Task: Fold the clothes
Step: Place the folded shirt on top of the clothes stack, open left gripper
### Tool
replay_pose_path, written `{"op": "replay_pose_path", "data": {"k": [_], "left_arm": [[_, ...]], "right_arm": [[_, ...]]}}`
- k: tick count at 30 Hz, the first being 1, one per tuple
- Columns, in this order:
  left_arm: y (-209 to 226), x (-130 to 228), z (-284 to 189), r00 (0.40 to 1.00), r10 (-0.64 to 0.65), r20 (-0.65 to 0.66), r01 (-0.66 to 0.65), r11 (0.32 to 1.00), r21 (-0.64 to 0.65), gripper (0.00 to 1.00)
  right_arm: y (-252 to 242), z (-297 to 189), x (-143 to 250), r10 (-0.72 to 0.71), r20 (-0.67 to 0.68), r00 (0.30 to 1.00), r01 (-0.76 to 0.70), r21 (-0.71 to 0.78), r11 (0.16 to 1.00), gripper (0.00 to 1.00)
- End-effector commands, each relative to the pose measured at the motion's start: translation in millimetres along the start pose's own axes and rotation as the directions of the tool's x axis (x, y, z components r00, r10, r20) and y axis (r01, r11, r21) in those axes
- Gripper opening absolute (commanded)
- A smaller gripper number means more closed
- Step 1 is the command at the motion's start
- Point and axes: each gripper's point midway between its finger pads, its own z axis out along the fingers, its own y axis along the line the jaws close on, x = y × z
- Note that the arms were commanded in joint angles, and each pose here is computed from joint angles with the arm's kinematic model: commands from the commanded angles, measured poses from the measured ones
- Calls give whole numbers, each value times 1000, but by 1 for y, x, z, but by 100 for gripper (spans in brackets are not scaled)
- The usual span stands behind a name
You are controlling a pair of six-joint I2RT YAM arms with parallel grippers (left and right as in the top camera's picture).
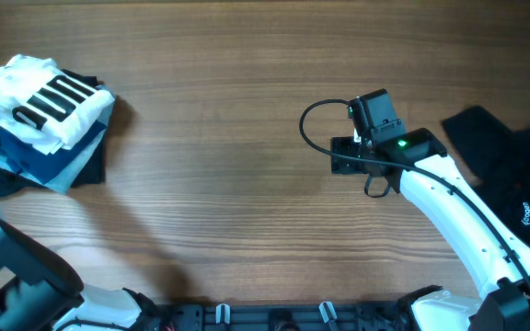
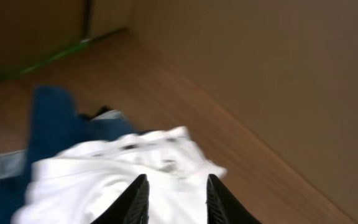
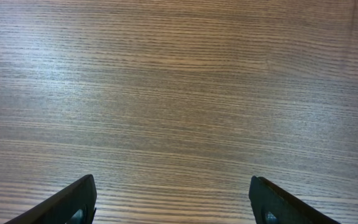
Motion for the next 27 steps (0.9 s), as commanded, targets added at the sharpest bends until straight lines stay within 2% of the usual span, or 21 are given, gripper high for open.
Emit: {"op": "replay_pose_path", "data": {"k": [1, 5, 7, 8, 10, 12, 15, 16, 17, 18, 20, 22, 25, 27], "left_arm": [[-24, 9, 3, 999, 17, -34, -15, 997, 81, 28], [37, 63, 42, 986, -54, -155, 38, 994, -104, 47], [69, 91, 54, 972, -103, -212, 66, 982, -176, 50], [81, 101, 57, 965, -124, -231, 79, 977, -196, 50], [99, 117, 62, 952, -159, -262, 102, 971, -218, 60], [89, 111, 62, 955, -153, -255, 117, 981, -152, 65], [24, 61, 49, 985, -61, -162, 84, 986, 143, 68], [9, 47, 41, 991, -35, -130, 59, 982, 182, 72], [-14, 28, 27, 997, 11, -80, 7, 976, 217, 84], [-38, 17, 16, 997, 63, -44, -50, 966, 252, 91], [-79, 14, 4, 994, 109, -26, -96, 946, 309, 100], [-127, 36, -3, 985, 161, -70, -125, 924, 362, 100], [-199, 118, -3, 928, 297, -223, -188, 894, 407, 100], [-240, 184, -18, 855, 393, -338, -236, 876, 421, 100]], "right_arm": [[1, -9, -10, 16, 40, 999, -16, -6, 1000, 79], [1, -9, -9, 16, 34, 999, -16, -9, 1000, 80], [3, -9, -9, 15, 32, 999, -14, -17, 1000, 80], [3, -9, -9, 16, 31, 999, -15, -21, 1000, 80], [4, -9, -9, 16, 30, 999, -15, -27, 1000, 80], [4, -9, -8, 15, 30, 999, -15, -27, 1000, 81], [6, -9, -10, 16, 34, 999, -15, -34, 999, 93], [8, -10, -11, 16, 39, 999, -15, -48, 999, 100], [12, -10, -14, 13, 50, 999, -10, -66, 998, 100], [14, -10, -18, 14, 66, 998, -9, -79, 997, 100], [22, -12, -29, 19, 106, 994, -6, -117, 993, 100], [30, -15, -40, 26, 149, 988, -1, -161, 987, 100], [38, -21, -62, 43, 235, 971, 5, -200, 980, 100], [41, -25, -76, 92, 283, 955, -27, -225, 974, 100]]}}
